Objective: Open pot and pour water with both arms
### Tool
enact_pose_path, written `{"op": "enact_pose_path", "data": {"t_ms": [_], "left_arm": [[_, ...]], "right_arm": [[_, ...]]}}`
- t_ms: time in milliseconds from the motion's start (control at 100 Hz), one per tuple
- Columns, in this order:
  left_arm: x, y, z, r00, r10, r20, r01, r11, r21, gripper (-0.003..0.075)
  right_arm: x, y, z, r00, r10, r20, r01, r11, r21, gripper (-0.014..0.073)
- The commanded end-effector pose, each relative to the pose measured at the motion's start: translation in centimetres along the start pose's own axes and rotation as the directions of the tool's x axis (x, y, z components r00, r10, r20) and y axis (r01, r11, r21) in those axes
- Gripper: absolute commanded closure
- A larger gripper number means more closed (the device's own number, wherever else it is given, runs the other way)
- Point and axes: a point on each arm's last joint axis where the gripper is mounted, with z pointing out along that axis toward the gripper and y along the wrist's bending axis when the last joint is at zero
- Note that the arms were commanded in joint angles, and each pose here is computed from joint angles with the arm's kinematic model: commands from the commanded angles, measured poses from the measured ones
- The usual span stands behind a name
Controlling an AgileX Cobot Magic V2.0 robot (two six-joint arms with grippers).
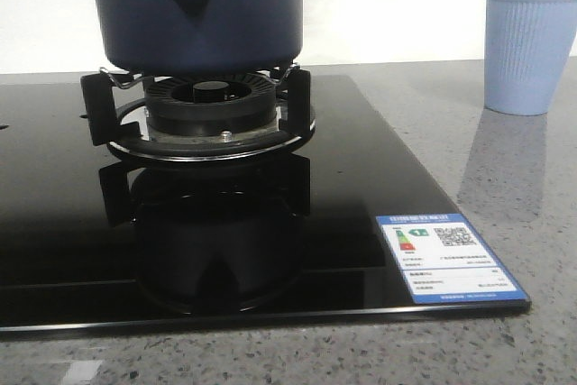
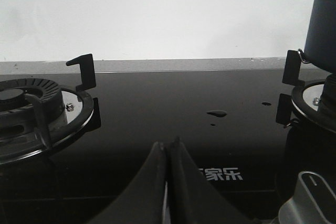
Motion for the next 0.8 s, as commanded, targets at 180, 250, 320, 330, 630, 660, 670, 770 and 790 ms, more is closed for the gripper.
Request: {"op": "enact_pose_path", "data": {"t_ms": [180, 250, 320, 330, 630, 660, 670, 770, 790], "left_arm": [[-0.8, 0.0, -0.2, 0.983, -0.135, 0.121, 0.134, 0.991, 0.013, 0.0741], [-1.0, 0.1, -0.3, 0.97, -0.198, 0.141, 0.197, 0.98, 0.021, 0.0741], [-1.0, 0.1, -0.3, 0.959, -0.243, 0.148, 0.242, 0.97, 0.027, 0.0741], [-1.0, 0.1, -0.3, 0.958, -0.247, 0.148, 0.246, 0.969, 0.028, 0.0741], [-1.5, 0.4, -0.4, 0.791, -0.584, 0.182, 0.582, 0.81, 0.074, 0.0741], [-1.7, 0.4, -0.4, 0.782, -0.595, 0.186, 0.592, 0.802, 0.079, 0.0741], [-1.8, 0.4, -0.4, 0.782, -0.595, 0.186, 0.592, 0.802, 0.081, 0.0741], [-3.0, 0.2, -0.7, 0.787, -0.586, 0.191, 0.577, 0.81, 0.106, 0.0741], [-3.4, 0.1, -0.9, 0.791, -0.58, 0.196, 0.569, 0.815, 0.113, 0.0741]], "right_arm": [[-0.5, 0.1, 0.0, 0.99, 0.059, 0.125, -0.058, 0.998, -0.014, 0.0673], [-0.7, 0.1, -0.1, 0.983, 0.113, 0.141, -0.111, 0.994, -0.024, 0.0673], [-0.7, 0.2, -0.1, 0.975, 0.171, 0.144, -0.167, 0.985, -0.036, 0.0673], [-0.7, 0.2, -0.1, 0.973, 0.177, 0.146, -0.173, 0.984, -0.037, 0.0673], [-1.5, 0.0, -0.2, 0.805, 0.565, 0.181, -0.553, 0.825, -0.117, 0.0673], [-1.7, 0.0, -0.3, 0.805, 0.565, 0.18, -0.552, 0.825, -0.12, 0.0673], [-1.9, 0.0, -0.3, 0.804, 0.565, 0.184, -0.552, 0.825, -0.122, 0.0673], [-3.1, 0.1, -0.7, 0.805, 0.562, 0.19, -0.543, 0.827, -0.143, 0.0672], [-3.5, 0.1, -0.9, 0.811, 0.553, 0.19, -0.534, 0.833, -0.147, 0.0672]]}}
